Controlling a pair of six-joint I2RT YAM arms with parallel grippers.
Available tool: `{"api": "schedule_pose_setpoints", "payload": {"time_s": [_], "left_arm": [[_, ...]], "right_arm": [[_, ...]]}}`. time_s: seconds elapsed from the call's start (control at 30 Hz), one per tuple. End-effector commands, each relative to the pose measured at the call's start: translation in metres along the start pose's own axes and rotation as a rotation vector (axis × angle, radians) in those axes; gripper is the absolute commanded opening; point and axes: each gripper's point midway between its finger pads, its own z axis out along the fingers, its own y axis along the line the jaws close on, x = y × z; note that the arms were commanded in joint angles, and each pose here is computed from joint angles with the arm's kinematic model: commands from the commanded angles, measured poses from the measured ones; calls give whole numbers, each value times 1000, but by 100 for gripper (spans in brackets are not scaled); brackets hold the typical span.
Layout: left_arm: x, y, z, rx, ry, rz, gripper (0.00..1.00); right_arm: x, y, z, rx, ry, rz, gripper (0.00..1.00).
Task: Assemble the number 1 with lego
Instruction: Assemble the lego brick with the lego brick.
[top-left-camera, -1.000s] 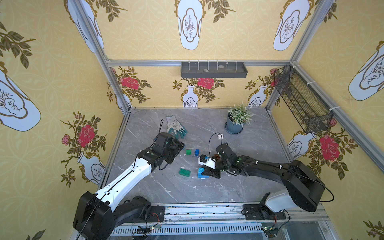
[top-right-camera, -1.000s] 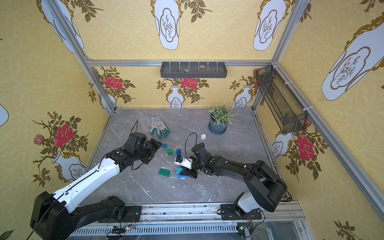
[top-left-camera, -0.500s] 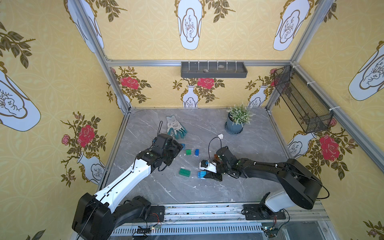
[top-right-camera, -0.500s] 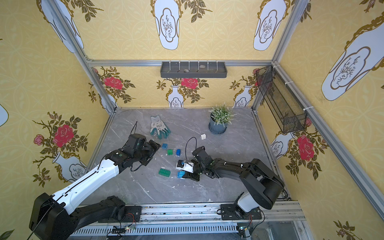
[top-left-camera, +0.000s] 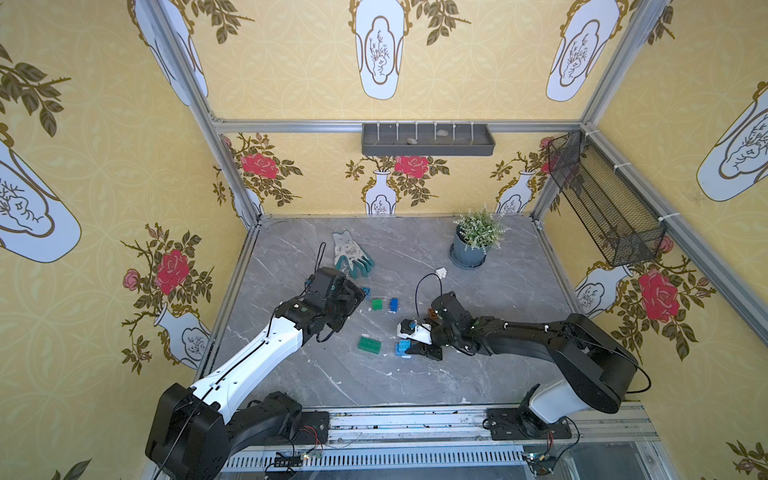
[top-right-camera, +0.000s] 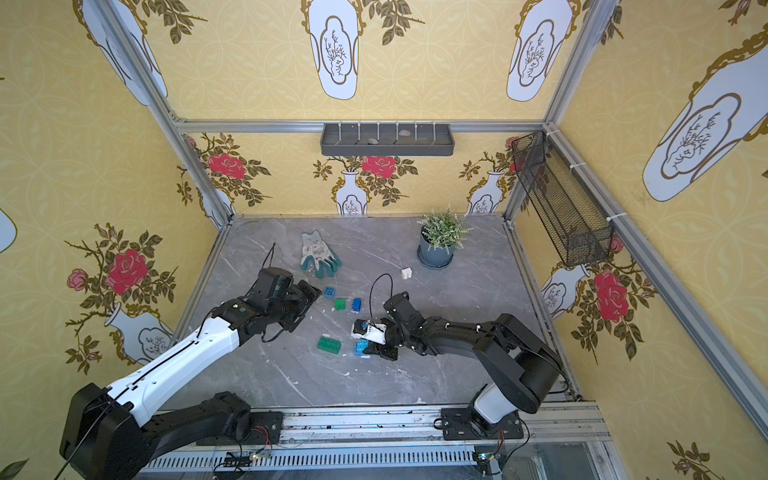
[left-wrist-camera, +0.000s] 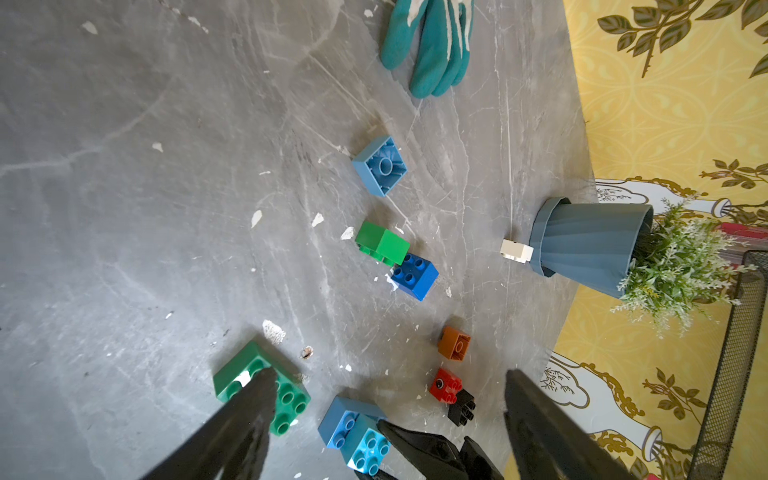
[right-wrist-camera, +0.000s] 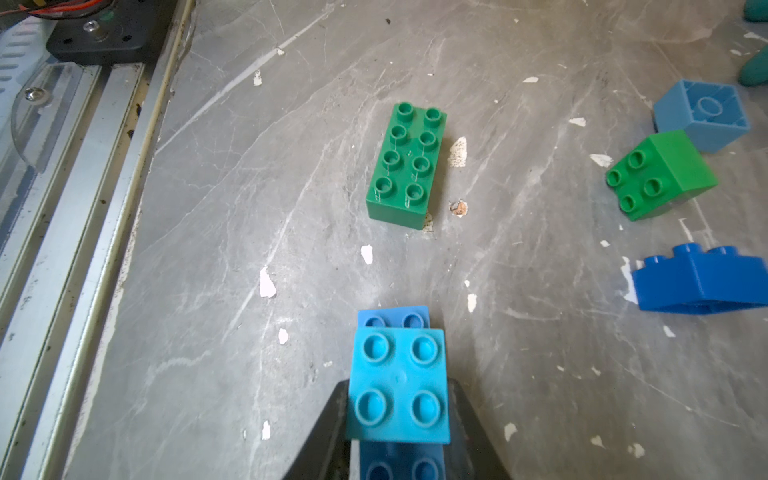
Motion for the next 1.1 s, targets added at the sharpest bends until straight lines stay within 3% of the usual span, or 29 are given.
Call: {"api": "schedule_pose_setpoints", "payload": {"time_s": [0.0,0.23,0.43,0.8,0.93,1.07], "left_arm": [[1,5,2,-16,8,0,87],[0,5,2,-18,9,-1,87],[0,5,2,-17,10,-2,87],[4,8,1,-35,34,32,88],[10,7,-4,-47,75,170,82],[28,10,-11,-56,148,288,76]], "right_arm": [[2,1,1,-8,1,-11,24],[6,2,1,-14,12,-15,37],[4,0,2,-15,19,-7,60],[-24,-4,-14,4,-22,56,70],[-55,-21,-35,101,-96,267,69],[-61,-56,-59,296,-97,718,62]]}}
